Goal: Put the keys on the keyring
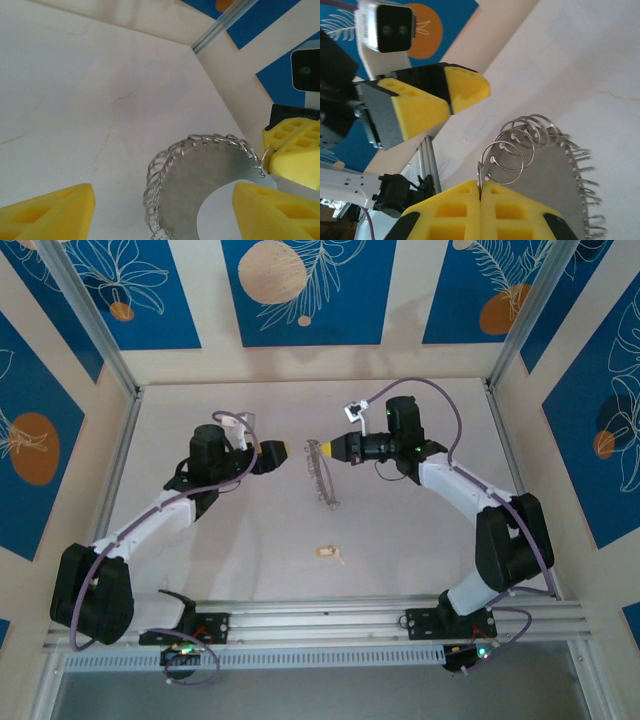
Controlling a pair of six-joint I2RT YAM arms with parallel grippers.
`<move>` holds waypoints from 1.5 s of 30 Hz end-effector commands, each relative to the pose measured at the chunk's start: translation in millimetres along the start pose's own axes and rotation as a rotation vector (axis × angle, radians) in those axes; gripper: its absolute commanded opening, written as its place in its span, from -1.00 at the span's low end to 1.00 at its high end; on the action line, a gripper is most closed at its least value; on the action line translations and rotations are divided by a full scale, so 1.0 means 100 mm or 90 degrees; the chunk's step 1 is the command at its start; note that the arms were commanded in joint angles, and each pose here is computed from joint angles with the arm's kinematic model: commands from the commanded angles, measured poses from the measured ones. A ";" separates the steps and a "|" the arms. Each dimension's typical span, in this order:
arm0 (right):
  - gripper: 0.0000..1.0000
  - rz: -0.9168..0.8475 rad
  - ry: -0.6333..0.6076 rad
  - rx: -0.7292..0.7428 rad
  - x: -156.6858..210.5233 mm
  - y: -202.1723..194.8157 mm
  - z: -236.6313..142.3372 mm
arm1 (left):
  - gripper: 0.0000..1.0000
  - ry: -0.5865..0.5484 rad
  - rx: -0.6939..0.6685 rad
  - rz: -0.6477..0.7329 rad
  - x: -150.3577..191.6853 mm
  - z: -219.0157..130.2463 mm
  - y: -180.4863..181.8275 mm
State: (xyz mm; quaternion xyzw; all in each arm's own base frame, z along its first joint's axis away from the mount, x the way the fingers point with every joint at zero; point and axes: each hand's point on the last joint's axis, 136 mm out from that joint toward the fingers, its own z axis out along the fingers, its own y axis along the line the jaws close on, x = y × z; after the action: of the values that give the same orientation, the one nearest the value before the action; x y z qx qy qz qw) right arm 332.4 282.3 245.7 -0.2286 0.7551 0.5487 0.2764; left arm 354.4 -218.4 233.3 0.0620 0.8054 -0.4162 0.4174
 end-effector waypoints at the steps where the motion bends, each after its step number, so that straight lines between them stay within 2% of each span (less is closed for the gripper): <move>1: -1.00 -0.080 -0.017 -0.084 -0.21 0.45 -0.15 | 0.44 -0.033 0.068 0.031 -0.26 -0.01 -0.24; 14: -1.00 -0.093 -0.023 -0.120 -0.32 0.60 -0.18 | 0.11 -0.054 0.264 0.025 -0.49 -0.01 -0.77; 24: -1.00 -0.080 -0.020 -0.123 -0.33 0.55 -0.06 | -0.08 -0.055 0.341 -0.013 -0.50 0.04 -0.88; 35: -1.00 -0.069 -0.027 -0.124 -0.40 0.50 0.00 | -0.20 -0.027 0.350 -0.022 -0.35 0.10 -0.90; 45: -1.00 -0.065 -0.031 -0.123 -0.44 0.49 0.01 | -0.20 0.001 0.345 -0.008 -0.22 0.13 -0.95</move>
State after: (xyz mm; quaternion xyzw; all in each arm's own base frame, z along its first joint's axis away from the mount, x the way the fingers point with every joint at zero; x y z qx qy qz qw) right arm 331.7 295.3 292.3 -0.2649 0.6947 0.6047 0.2856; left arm 343.2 -277.5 301.1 0.1383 0.6717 -0.6190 0.3828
